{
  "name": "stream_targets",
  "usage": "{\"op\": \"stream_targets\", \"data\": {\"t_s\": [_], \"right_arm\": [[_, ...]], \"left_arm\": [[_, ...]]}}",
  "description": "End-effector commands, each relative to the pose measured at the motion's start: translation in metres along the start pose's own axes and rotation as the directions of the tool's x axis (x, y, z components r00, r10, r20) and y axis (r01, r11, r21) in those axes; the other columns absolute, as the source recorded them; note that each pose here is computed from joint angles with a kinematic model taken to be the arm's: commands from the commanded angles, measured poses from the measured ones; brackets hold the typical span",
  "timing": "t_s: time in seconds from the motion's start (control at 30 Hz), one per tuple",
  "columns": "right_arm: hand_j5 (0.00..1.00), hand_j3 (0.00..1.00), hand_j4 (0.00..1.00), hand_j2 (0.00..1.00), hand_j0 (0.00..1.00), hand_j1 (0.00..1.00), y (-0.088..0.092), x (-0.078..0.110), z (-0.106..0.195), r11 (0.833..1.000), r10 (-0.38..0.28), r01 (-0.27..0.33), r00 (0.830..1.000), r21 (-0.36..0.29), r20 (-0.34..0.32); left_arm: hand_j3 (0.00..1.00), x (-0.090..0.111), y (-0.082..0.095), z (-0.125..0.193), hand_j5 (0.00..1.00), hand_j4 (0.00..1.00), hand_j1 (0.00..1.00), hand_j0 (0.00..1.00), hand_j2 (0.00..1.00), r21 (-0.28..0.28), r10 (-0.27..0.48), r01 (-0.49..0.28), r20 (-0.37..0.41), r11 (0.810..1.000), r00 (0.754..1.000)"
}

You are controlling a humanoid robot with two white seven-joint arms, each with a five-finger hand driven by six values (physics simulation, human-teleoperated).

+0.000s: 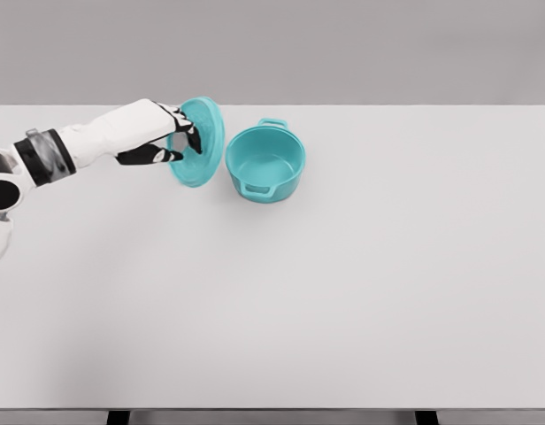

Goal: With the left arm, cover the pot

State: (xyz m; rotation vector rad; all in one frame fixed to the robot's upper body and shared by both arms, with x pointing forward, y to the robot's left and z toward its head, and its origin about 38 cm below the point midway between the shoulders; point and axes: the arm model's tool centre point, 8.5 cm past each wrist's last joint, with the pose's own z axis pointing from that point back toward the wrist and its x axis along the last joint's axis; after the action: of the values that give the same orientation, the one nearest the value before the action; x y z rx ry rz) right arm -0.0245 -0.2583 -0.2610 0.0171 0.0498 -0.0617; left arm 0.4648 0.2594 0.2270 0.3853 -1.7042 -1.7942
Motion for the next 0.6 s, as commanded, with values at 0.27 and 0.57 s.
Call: {"op": "stream_targets", "data": {"t_s": [0.27,0.57], "right_arm": [[1.00,1.00,1.00,1.00,1.00,1.00,0.000,0.000,0.000,1.000,0.000,0.000,1.000,0.000,0.000],[1.00,1.00,1.00,1.00,1.00,1.00,0.000,0.000,0.000,1.000,0.000,0.000,1.000,0.000,0.000]], "left_arm": [[0.46,0.012,0.004,-0.020,0.46,0.46,0.46,0.46,0.46,0.020,0.009,-0.009,0.046,1.000,0.999],[0.46,0.027,0.012,-0.045,0.46,0.46,0.46,0.46,0.46,0.034,-0.028,0.026,0.074,0.999,0.997]]}}
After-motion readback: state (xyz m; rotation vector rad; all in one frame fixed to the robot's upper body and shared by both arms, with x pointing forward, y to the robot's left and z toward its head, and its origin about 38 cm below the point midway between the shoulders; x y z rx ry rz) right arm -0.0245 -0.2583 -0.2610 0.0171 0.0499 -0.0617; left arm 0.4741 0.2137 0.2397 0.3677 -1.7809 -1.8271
